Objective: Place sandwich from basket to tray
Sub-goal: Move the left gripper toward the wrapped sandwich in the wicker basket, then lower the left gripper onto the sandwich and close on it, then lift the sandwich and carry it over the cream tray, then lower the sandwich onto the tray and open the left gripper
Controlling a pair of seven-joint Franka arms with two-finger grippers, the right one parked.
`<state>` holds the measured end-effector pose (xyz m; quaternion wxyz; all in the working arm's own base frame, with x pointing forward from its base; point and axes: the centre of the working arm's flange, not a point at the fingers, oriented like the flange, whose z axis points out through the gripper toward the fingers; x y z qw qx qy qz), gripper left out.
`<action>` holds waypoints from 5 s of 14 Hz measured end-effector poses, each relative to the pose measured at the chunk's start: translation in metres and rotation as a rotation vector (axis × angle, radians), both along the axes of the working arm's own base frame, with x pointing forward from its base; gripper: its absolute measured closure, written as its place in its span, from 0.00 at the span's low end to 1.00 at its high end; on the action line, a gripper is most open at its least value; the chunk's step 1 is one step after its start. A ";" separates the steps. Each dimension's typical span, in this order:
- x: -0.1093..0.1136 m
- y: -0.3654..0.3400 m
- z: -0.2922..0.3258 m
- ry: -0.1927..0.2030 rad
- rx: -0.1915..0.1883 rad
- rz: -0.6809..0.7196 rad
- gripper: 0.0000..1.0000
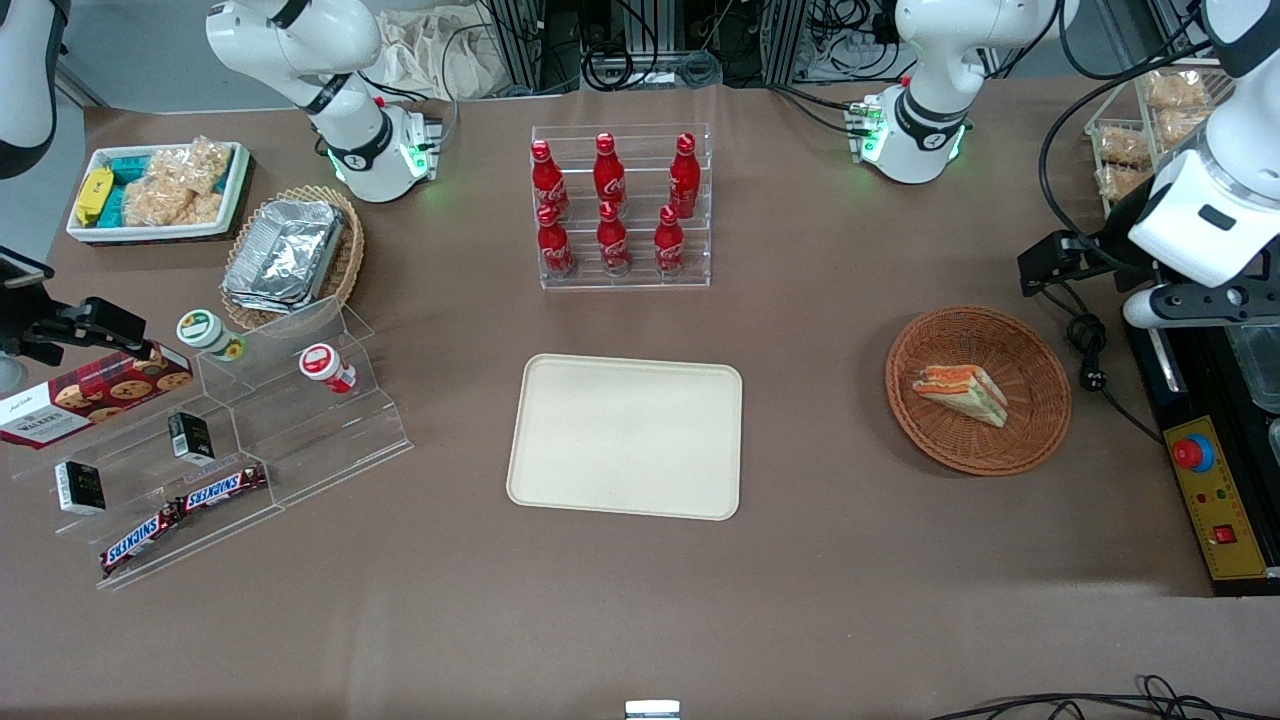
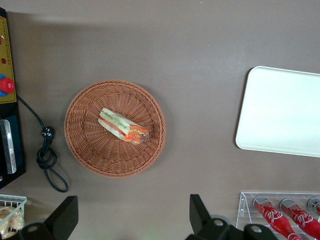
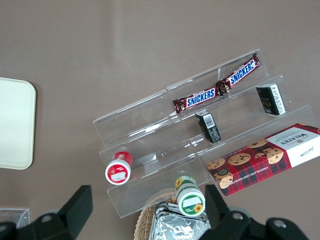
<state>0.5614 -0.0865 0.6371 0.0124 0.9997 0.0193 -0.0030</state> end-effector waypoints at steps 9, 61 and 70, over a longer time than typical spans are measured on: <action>0.002 0.005 -0.037 0.073 0.023 0.342 0.00; -0.017 -0.293 -0.360 -0.121 -0.155 -0.199 0.81; -0.014 -0.316 -0.395 -0.114 -0.146 -0.201 0.64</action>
